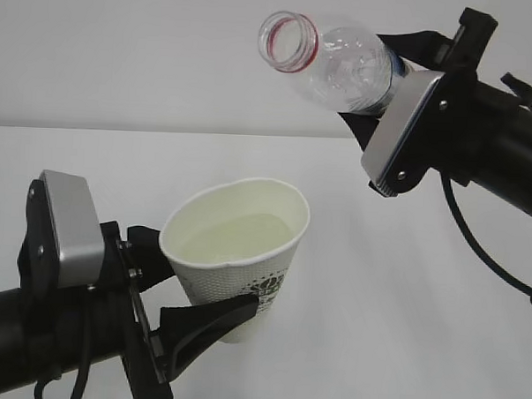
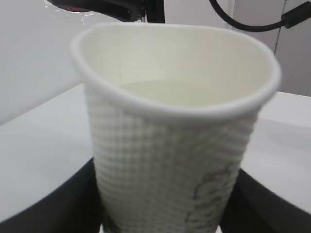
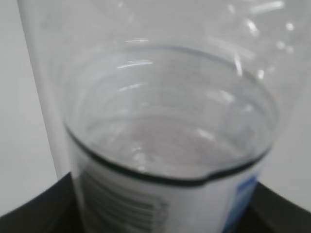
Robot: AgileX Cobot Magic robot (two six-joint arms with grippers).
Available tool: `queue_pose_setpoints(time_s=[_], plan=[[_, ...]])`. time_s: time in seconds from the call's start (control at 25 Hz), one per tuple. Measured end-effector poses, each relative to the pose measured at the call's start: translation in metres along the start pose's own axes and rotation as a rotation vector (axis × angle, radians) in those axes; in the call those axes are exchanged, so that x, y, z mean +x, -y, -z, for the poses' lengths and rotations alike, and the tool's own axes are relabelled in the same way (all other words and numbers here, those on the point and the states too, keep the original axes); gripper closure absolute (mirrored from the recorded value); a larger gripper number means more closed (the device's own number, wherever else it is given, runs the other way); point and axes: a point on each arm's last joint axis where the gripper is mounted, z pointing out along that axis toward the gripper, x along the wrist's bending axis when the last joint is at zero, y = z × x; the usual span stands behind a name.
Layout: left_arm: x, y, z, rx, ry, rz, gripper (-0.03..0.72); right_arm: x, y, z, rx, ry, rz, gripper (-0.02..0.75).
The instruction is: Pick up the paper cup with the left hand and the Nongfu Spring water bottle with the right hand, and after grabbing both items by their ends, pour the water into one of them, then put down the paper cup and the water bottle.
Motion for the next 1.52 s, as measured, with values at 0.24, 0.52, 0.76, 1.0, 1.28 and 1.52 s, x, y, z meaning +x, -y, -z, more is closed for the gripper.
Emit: queue_pose_setpoints(time_s=[0.24, 0.52, 0.76, 1.0, 1.28, 1.52], plan=[[0.0, 0.0, 0.0, 0.0, 0.0, 0.0, 0.218, -0.0003, 0.0003, 0.0, 0.003, 0.003, -0.112, 0.261], [0.0, 0.0, 0.0, 0.0, 0.0, 0.0, 0.218, -0.0018, 0.0021, 0.0, 0.02, 0.023, -0.299, 0.261], [0.0001, 0.0, 0.0, 0.0, -0.002, 0.001, 0.218, -0.0018, 0.0021, 0.0, 0.019, 0.024, -0.452, 0.261], [0.0001, 0.0, 0.0, 0.0, -0.002, 0.001, 0.218, -0.0018, 0.0022, 0.0, 0.018, 0.026, -0.588, 0.261], [0.0001, 0.0, 0.0, 0.0, -0.002, 0.001, 0.218, -0.0018, 0.0022, 0.0, 0.017, 0.027, -0.683, 0.261], [0.0001, 0.0, 0.0, 0.0, -0.002, 0.001, 0.218, -0.0018, 0.0022, 0.0, 0.015, 0.028, -0.772, 0.261]])
